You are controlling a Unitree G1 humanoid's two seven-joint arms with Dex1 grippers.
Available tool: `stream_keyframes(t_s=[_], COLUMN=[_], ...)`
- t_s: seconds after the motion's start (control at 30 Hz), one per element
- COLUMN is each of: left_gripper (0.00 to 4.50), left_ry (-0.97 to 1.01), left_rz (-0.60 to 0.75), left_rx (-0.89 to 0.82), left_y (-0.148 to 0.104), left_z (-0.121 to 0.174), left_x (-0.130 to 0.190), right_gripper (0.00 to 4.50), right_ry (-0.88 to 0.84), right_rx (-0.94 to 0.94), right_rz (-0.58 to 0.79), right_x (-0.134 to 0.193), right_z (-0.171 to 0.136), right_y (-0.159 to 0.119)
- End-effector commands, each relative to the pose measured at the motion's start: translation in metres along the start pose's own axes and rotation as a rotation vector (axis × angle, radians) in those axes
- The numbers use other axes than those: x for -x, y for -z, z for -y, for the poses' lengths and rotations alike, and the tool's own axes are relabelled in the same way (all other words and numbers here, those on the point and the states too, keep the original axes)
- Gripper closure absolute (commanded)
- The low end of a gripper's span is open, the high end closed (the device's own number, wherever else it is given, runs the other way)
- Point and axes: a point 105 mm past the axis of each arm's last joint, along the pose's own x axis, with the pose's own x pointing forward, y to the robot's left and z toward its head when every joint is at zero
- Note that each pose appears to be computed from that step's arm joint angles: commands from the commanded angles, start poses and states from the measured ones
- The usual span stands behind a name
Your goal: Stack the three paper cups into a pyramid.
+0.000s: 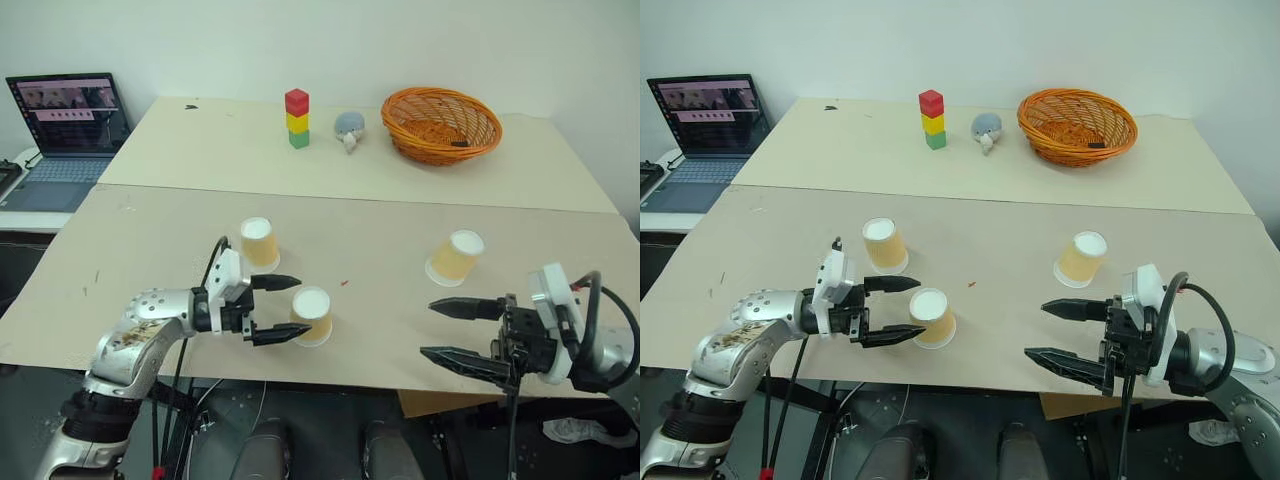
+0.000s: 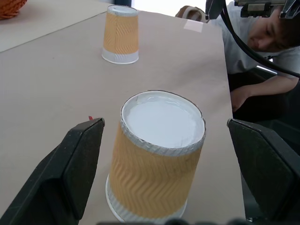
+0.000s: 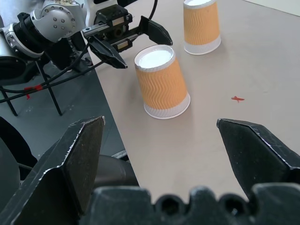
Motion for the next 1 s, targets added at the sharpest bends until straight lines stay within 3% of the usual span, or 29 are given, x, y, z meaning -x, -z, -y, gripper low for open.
stream_keyframes(t_s=[0.03,0.33,0.37,0.4,0.47,0.7,1.0], left_gripper=[0.02,0.02,0.54,0.70,1.48,1.48,1.48], left_ry=[0.007,0.010,0.007,0.001,-0.023,-0.018,0.049], left_rz=[0.014,0.036,0.036,0.034,0.032,0.071,0.189], left_rx=[-0.051,-0.048,-0.047,-0.058,-0.074,-0.114,-0.125], left_y=[-0.004,0.000,0.000,0.000,-0.002,-0.017,-0.061], left_z=[-0.001,-0.005,-0.006,-0.007,-0.011,-0.020,-0.021], left_x=[-0.006,-0.018,-0.019,-0.020,-0.022,-0.029,-0.107], right_gripper=[0.00,0.00,0.00,0.00,0.00,0.00,0.00], right_ry=[-0.002,0.017,0.017,0.018,0.020,0.026,0.018], right_rx=[0.048,0.049,0.050,0.050,0.051,0.053,0.068], right_rz=[0.034,0.035,0.035,0.035,0.033,0.045,0.053], right_x=[0.002,0.001,0.001,0.001,0.001,0.001,-0.003], right_z=[-0.006,-0.007,-0.007,-0.007,-0.007,-0.004,-0.001], right_y=[-0.013,-0.015,-0.015,-0.015,-0.015,-0.017,-0.021])
